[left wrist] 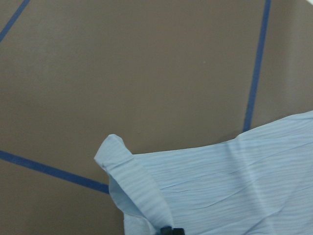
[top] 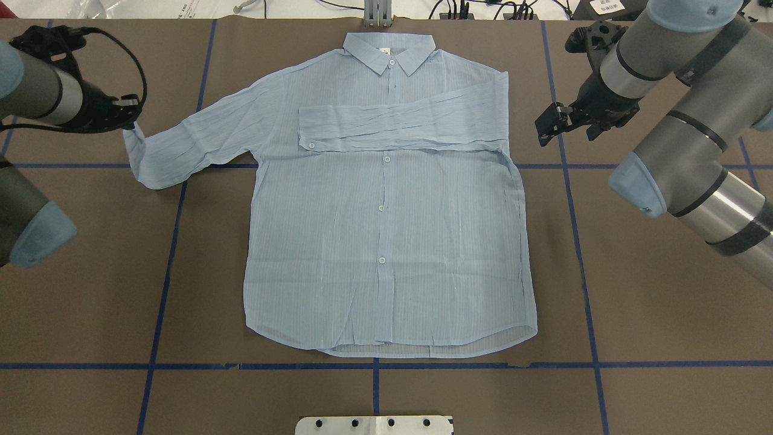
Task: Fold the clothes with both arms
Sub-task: 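Carry the sleeve with the left gripper across the shirt over the first sleeve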
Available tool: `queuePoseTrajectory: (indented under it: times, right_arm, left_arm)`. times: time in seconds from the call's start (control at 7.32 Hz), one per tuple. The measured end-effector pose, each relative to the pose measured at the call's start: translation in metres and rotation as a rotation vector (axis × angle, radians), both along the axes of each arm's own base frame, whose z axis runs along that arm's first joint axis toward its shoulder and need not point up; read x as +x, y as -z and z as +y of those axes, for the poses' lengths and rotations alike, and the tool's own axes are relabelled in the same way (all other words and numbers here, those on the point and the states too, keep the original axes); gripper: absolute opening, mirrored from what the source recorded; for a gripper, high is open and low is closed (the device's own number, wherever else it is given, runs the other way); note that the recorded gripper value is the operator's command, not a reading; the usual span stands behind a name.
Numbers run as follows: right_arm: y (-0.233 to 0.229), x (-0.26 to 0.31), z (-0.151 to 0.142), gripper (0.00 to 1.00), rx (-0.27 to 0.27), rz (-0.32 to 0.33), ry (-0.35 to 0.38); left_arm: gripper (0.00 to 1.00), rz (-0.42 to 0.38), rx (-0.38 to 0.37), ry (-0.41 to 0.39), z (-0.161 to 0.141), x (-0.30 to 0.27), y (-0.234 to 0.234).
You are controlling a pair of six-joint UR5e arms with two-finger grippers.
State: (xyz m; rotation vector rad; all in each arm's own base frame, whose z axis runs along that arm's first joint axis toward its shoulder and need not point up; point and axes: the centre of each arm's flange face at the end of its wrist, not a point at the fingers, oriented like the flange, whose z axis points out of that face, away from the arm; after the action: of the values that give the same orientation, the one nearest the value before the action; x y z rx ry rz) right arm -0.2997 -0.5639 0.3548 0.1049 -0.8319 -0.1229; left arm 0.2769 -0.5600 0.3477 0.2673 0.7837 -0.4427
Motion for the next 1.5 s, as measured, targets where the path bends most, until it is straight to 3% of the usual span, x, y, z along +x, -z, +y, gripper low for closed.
queuePoseTrajectory:
  times: [0.41, 0.82, 1.09, 1.5]
  right_arm:
    - [-0.047, 0.029, 0.012, 1.00, 0.008, 0.043, 0.032]
    - [-0.078, 0.049, 0.017, 1.00, 0.034, 0.068, 0.073]
    - [-0.084, 0.050, 0.017, 1.00, 0.031, 0.074, 0.077]
    - [-0.091, 0.051, 0.019, 1.00, 0.025, 0.082, 0.077]
  left_arm:
    - [0.00, 0.077, 0.000, 0.022, -0.041, 0.046, 0.127]
    - [0.00, 0.290, -0.089, 0.085, -0.064, 0.141, 0.257]
    - [0.00, 0.424, -0.114, 0.072, -0.049, 0.198, 0.280]
    - [0.00, 0.493, -0.143, 0.030, -0.018, 0.245, 0.286]
